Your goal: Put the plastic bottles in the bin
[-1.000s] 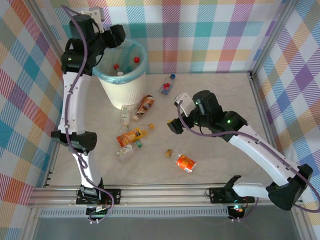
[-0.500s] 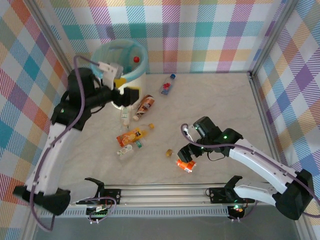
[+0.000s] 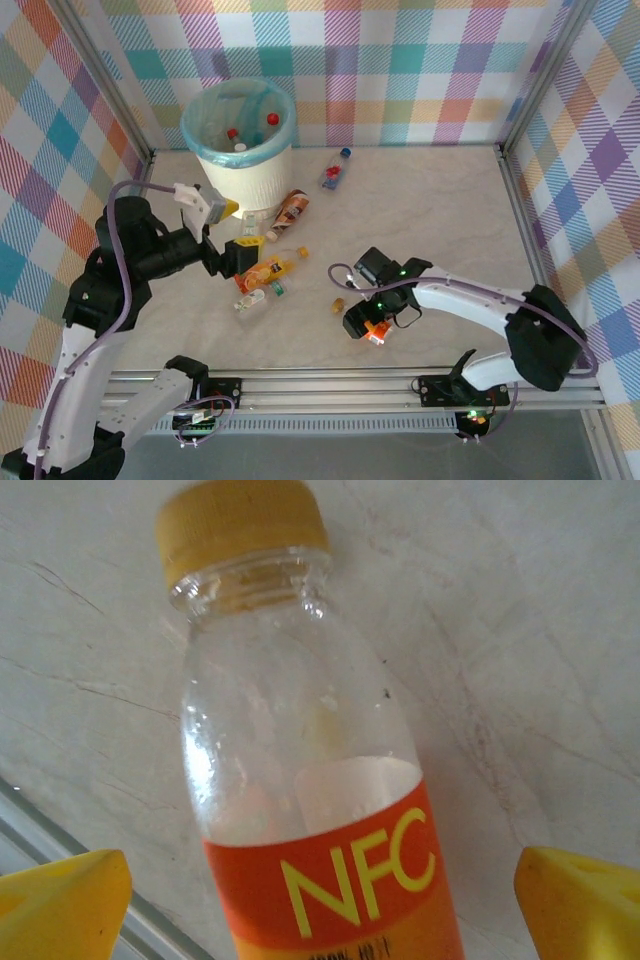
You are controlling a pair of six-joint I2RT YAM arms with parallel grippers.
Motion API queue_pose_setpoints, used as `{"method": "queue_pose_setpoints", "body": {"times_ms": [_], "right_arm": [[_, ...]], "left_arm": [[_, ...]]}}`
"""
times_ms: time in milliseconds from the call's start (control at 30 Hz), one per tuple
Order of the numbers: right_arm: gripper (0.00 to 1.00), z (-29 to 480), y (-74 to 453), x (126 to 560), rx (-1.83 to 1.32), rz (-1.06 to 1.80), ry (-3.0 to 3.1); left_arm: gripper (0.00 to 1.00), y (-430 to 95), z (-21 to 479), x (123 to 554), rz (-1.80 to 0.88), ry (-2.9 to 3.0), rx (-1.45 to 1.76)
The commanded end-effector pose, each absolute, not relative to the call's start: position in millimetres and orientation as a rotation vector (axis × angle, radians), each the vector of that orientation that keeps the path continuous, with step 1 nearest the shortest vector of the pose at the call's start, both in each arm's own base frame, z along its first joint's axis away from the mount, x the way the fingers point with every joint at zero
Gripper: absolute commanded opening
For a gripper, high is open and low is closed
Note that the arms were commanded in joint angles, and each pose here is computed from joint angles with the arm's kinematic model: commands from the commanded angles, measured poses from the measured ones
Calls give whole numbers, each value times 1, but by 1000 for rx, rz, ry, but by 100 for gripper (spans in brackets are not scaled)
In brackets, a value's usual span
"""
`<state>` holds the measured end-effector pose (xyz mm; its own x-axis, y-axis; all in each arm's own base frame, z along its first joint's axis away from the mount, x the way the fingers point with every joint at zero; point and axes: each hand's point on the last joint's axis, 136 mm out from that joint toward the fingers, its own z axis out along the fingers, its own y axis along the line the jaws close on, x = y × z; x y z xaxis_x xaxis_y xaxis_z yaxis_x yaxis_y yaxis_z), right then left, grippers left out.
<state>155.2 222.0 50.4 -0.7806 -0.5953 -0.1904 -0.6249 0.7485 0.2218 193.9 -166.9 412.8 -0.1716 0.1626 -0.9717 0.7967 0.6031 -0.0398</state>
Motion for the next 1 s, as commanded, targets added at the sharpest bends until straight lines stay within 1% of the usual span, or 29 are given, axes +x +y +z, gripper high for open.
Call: {"method": "queue_pose_setpoints", "body": {"times_ms": [0, 133, 233, 333, 433, 500, 633, 833, 967], "right_arm": [[96, 43, 226, 154, -977, 375, 2891], [88, 28, 227, 146, -994, 337, 2975], [79, 23, 228, 143, -1001, 326, 3002], [71, 29, 229, 145, -989, 330, 2980], [66, 45, 233, 150, -980, 361, 2921], [64, 60, 237, 155, -980, 386, 2867], [62, 104, 246, 168, -963, 443, 2727], [58, 201, 271, 193, -926, 610, 2356], [57, 265, 289, 199, -919, 739, 2093]], "left_arm": [[92, -162, 407, 188, -645, 1680, 814], [92, -158, 404, 189, -622, 1687, 798], [92, -155, 401, 191, -597, 1704, 785], [91, -152, 401, 195, -575, 1713, 761], [89, -152, 404, 200, -594, 1722, 726], [88, -158, 406, 201, -643, 1730, 719], [85, -169, 411, 217, -782, 1769, 613], [79, -188, 403, 269, -1022, 1933, 292], [77, -217, 405, 278, -1210, 1995, 299]]}}
